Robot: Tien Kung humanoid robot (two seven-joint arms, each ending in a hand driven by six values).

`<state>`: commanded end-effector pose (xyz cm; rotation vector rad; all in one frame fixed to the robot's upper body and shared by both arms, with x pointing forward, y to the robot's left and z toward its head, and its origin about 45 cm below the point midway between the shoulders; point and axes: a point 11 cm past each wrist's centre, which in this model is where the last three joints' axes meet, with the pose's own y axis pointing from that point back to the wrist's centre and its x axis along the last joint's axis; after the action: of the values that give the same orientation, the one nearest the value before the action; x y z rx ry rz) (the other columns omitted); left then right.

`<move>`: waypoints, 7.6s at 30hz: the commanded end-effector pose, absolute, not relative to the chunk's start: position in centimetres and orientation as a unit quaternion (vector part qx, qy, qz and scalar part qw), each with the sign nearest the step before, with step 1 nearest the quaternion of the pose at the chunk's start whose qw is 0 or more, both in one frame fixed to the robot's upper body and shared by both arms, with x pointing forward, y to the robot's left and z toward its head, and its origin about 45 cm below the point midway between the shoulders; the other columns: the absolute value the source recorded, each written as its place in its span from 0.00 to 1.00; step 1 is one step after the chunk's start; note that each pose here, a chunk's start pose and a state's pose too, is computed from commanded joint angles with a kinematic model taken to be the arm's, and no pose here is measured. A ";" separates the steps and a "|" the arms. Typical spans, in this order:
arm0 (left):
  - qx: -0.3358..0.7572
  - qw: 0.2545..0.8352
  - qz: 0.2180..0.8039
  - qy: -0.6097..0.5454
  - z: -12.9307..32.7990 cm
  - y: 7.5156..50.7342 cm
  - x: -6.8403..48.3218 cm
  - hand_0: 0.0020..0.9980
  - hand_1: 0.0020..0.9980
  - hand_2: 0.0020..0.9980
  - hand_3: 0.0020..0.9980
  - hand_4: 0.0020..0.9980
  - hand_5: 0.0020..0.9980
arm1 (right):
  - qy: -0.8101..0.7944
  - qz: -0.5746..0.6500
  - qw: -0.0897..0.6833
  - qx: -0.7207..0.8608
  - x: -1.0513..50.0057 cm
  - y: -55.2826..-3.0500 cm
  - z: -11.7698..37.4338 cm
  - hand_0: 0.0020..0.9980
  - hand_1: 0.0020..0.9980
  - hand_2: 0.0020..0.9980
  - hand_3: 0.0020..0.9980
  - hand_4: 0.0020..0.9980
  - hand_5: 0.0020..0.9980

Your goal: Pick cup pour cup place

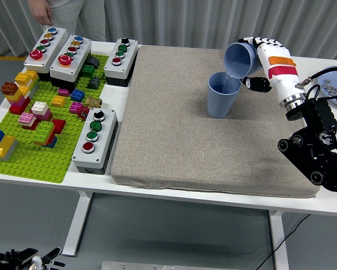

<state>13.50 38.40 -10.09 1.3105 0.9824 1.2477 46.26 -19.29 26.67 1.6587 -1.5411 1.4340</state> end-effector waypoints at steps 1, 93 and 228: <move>0.546 0.515 0.519 0.409 -10.1 38.4 13.5 0.77 0.77 0.82 0.68 0.51 1.00 | -0.560 0.521 0.229 0.602 46.3 -19.3 26.7 0.80 0.66 0.55 0.61 0.75 0.13; 0.549 0.512 0.517 0.411 -10.2 38.6 12.9 0.77 0.77 0.82 0.68 0.51 1.00 | -0.506 0.606 0.272 0.549 46.3 -18.6 27.5 0.84 0.68 0.57 0.60 0.75 0.05; 0.555 0.502 0.509 0.424 -10.8 38.4 10.6 0.77 0.77 0.82 0.68 0.51 1.00 | -0.694 -0.022 0.155 0.703 37.4 -33.4 20.9 0.96 0.92 1.00 0.96 0.89 0.15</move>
<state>10.60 38.45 -10.83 1.3414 1.0255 1.2305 37.42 -33.44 20.91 2.0133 -1.9873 -0.0621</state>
